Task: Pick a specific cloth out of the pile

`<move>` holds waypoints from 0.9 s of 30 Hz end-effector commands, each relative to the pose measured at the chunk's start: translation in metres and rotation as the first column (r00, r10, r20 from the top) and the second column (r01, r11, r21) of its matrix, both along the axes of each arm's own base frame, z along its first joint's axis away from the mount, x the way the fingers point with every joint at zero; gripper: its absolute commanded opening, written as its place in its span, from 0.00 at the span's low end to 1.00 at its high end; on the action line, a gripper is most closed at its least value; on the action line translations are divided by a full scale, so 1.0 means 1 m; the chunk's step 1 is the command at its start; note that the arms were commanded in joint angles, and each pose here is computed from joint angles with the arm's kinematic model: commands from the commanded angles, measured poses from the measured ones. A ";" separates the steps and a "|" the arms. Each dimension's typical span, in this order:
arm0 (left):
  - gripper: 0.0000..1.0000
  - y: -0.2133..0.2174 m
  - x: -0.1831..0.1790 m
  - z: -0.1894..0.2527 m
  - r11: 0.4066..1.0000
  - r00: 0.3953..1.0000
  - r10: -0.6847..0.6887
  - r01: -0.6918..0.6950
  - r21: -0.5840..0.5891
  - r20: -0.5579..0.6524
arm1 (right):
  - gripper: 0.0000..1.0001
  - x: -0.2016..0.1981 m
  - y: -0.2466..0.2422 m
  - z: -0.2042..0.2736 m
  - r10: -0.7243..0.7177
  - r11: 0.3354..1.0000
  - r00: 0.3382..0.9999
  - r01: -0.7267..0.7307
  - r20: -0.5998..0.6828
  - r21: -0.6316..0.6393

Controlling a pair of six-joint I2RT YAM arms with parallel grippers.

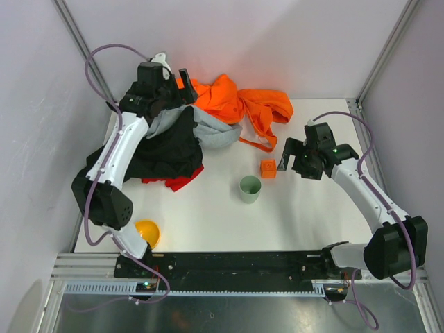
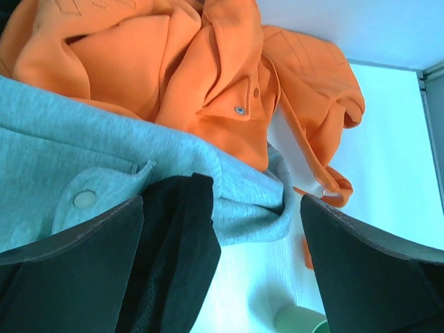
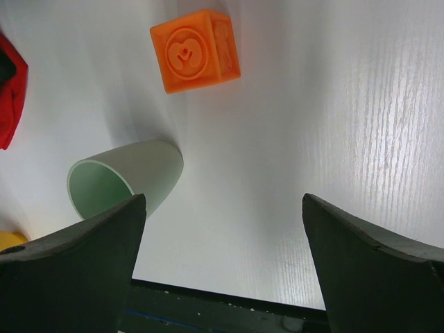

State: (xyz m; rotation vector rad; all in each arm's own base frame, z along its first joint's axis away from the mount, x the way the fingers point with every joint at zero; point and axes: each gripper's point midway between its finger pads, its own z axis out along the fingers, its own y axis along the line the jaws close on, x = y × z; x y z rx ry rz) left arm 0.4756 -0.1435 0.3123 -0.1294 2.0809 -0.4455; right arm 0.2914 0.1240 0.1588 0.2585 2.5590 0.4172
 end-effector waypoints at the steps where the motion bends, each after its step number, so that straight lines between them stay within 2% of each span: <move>1: 1.00 -0.009 -0.021 0.008 0.997 0.998 -0.068 0.068 -0.040 0.006 | 0.99 0.010 0.007 0.017 0.024 1.000 0.998 -0.025 0.053 0.017; 10: 1.00 -0.017 -0.078 -0.025 0.986 0.986 -0.162 0.164 0.038 -0.047 | 0.99 0.008 0.008 0.014 0.028 0.999 0.999 -0.029 0.036 0.019; 18: 1.00 -0.011 -0.136 -0.059 0.947 0.978 -0.181 0.201 0.252 -0.102 | 0.99 0.007 0.018 0.005 0.053 0.998 0.999 -0.053 0.012 0.015; 27: 1.00 0.003 -0.170 -0.097 0.835 0.978 -0.114 0.191 0.516 -0.177 | 0.99 -0.002 0.034 -0.005 0.072 0.997 0.997 -0.072 -0.012 -0.004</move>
